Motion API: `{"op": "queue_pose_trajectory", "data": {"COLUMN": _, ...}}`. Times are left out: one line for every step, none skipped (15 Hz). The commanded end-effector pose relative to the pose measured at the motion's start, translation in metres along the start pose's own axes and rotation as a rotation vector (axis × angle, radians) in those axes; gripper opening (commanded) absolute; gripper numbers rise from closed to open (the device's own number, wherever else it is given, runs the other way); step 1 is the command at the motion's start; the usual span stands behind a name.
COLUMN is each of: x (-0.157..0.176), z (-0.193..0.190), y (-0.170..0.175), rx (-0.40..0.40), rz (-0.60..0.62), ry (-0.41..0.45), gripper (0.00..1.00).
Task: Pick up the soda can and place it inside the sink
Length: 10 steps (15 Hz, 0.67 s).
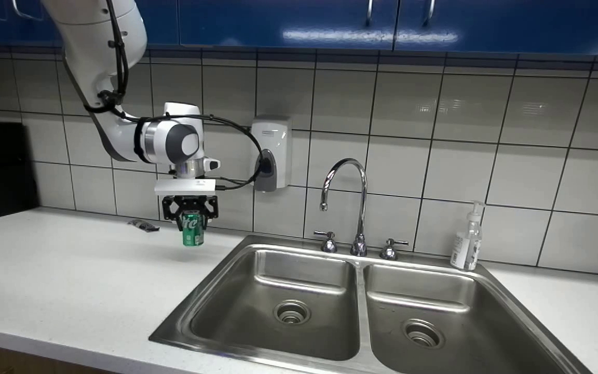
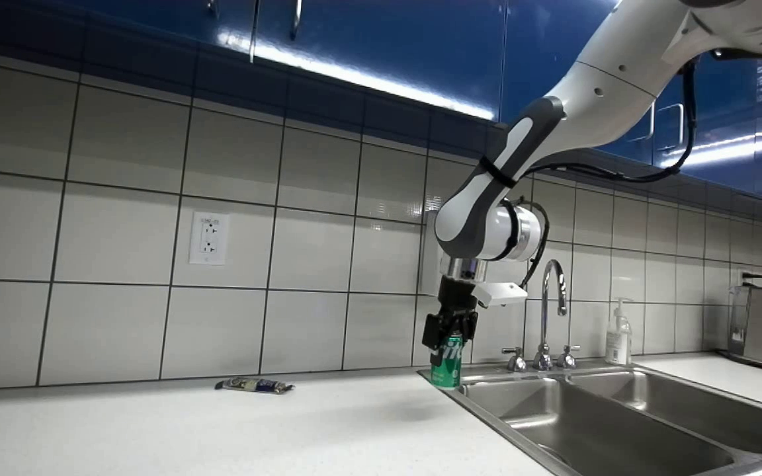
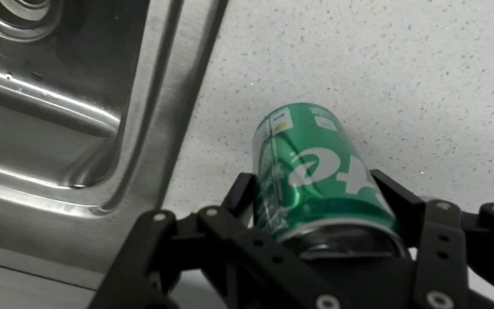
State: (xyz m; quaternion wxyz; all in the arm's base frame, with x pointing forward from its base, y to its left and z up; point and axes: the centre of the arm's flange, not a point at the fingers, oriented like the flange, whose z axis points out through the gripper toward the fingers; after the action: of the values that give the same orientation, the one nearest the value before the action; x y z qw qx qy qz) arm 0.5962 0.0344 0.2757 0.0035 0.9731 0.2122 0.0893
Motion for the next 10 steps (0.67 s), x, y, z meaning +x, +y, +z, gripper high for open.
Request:
{"op": "queue_pose_trajectory", "data": {"x": -0.016, "z": -0.014, "y": 0.026, "rx": -0.035, "rz": 0.075, "ry": -0.023, "gripper": 0.44}}
{"op": "queue_pose_trajectory", "data": {"x": -0.021, "z": -0.016, "y": 0.035, "rx": -0.044, "rz": 0.092, "ry": -0.024, "gripper": 0.44}}
{"op": "queue_pose_trajectory", "data": {"x": -0.026, "z": -0.017, "y": 0.042, "rx": -0.052, "rz": 0.107, "ry": -0.026, "gripper": 0.44}}
{"op": "queue_pose_trajectory", "data": {"x": -0.031, "z": -0.019, "y": 0.051, "rx": -0.059, "rz": 0.12, "ry": -0.028, "gripper": 0.44}}
{"op": "queue_pose_trajectory", "data": {"x": -0.036, "z": -0.02, "y": 0.058, "rx": -0.066, "rz": 0.133, "ry": -0.03, "gripper": 0.44}}
{"op": "queue_pose_trajectory", "data": {"x": -0.042, "z": -0.022, "y": 0.067, "rx": -0.072, "rz": 0.146, "ry": -0.033, "gripper": 0.44}}
{"op": "queue_pose_trajectory", "data": {"x": -0.047, "z": -0.023, "y": 0.074, "rx": -0.079, "rz": 0.159, "ry": -0.036, "gripper": 0.44}}
{"op": "queue_pose_trajectory", "data": {"x": -0.053, "z": -0.026, "y": 0.083, "rx": -0.085, "rz": 0.171, "ry": -0.038, "gripper": 0.44}}
{"op": "queue_pose_trajectory", "data": {"x": -0.058, "z": -0.029, "y": 0.091, "rx": -0.092, "rz": 0.183, "ry": -0.038, "gripper": 0.44}}
{"op": "queue_pose_trajectory", "data": {"x": -0.064, "z": -0.031, "y": 0.098, "rx": -0.098, "rz": 0.194, "ry": -0.039, "gripper": 0.44}}
